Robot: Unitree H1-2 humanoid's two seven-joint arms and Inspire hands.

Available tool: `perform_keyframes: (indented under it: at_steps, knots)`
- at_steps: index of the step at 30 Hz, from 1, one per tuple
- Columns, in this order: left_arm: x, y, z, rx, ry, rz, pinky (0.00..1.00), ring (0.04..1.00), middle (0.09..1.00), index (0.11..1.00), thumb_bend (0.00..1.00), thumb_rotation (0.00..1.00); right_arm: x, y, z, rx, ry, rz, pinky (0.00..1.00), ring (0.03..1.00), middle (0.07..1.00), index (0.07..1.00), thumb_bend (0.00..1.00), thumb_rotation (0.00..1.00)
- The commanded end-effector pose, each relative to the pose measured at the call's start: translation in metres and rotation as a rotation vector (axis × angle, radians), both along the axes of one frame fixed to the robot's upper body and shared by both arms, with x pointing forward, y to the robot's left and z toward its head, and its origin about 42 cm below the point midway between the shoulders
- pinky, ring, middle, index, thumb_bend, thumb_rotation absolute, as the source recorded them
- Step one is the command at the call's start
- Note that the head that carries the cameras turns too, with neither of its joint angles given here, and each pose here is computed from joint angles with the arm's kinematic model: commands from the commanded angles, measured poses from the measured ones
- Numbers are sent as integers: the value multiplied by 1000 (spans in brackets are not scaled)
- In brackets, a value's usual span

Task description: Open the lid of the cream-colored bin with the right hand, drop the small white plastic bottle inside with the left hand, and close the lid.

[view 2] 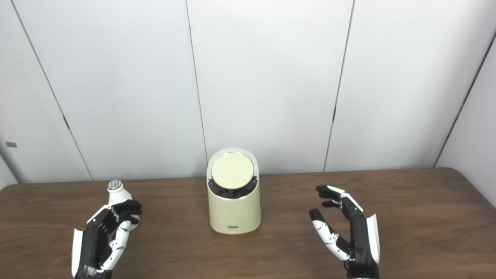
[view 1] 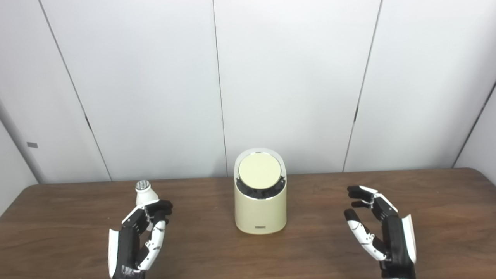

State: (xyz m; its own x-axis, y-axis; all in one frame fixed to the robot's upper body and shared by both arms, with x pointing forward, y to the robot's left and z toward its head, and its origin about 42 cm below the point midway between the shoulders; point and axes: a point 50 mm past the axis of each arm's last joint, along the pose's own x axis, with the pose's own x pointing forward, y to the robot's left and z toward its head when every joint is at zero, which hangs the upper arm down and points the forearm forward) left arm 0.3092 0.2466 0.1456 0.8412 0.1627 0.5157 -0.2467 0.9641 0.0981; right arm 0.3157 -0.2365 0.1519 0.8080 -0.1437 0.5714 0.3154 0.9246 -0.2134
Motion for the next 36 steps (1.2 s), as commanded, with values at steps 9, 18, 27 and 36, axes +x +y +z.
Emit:
perform_keyframes:
  at_steps: [9,18,27,36]
  knots:
    - [8,-1,12,7,-55,1,515,604,622,600,207,438,4,20,51,-281,-10,30,674,785,801,767,449,684]
    - [9,-4,11,7,-53,0,504,591,614,595,199,416,34,38,111,-331,98,98,761,865,904,892,786,790]
    - [10,-6,9,2,-47,-14,511,595,616,599,201,438,56,59,152,-383,135,95,771,889,939,932,837,816]
    - [8,-9,9,-11,-45,-26,517,598,617,600,210,415,76,79,168,-407,177,47,803,928,969,976,867,735]
